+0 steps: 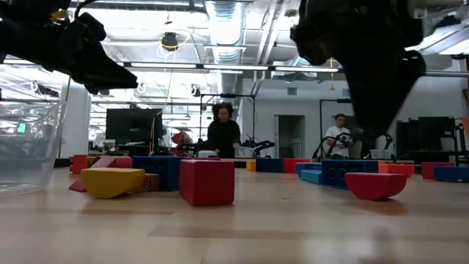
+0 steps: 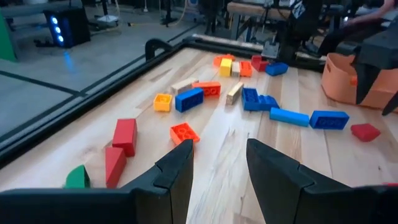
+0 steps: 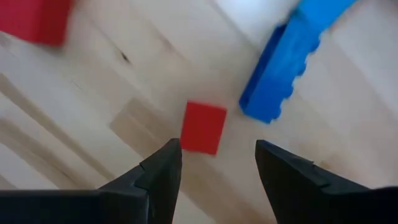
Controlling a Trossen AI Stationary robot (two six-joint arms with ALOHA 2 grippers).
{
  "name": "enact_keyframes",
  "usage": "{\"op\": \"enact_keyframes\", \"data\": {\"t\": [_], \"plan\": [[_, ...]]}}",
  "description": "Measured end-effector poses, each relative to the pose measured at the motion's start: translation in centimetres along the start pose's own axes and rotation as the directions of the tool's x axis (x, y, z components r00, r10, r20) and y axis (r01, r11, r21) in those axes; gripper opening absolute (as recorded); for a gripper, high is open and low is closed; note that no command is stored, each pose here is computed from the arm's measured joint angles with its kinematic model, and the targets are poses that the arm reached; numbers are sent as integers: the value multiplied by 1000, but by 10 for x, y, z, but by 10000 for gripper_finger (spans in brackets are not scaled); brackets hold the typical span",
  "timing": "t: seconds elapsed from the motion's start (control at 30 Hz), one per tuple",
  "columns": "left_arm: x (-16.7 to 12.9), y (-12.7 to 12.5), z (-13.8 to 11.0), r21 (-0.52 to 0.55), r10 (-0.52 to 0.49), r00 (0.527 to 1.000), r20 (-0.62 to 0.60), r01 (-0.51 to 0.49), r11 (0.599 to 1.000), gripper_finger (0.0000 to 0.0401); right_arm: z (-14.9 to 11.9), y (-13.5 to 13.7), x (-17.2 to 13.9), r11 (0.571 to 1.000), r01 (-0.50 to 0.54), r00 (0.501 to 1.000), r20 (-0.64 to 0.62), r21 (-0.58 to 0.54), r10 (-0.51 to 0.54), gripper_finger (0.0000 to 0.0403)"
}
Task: Sort blocks by size
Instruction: Put the small red block into the transparent bin
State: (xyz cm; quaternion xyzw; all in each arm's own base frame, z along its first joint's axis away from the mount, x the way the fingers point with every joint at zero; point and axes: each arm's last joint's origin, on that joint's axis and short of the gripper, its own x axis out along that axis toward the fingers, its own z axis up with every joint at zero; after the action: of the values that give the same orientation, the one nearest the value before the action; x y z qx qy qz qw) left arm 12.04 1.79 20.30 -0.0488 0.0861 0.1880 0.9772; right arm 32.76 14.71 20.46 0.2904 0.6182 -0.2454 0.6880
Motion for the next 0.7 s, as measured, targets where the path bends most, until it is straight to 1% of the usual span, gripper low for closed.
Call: {"op": "enact_keyframes", "data": {"t": [0.13, 0.2, 0.37, 0.5, 0.7], "plan": [[0, 0, -1, -9, 1, 1000, -14, -1, 1000, 142, -3, 9, 1, 1000, 19, 1000, -15, 16, -19, 234], [0, 0, -1, -11, 0, 1000, -12, -1, 1000, 142, -5, 14, 8, 999, 28, 999, -19, 18, -27, 234], [0, 0, -1, 0, 0, 1000, -9, 0, 1000, 142, -10, 20, 32, 996, 90, 995, -46, 2, -90, 234], [0, 0, -1, 9, -1, 1000, -6, 1, 1000, 142, -10, 23, 29, 997, 68, 997, -24, 32, -67, 234], [0, 0, 0, 25, -2, 1000, 1, 2, 1000, 142, -8, 21, 33, 995, 73, 997, 3, 67, -74, 234]]}}
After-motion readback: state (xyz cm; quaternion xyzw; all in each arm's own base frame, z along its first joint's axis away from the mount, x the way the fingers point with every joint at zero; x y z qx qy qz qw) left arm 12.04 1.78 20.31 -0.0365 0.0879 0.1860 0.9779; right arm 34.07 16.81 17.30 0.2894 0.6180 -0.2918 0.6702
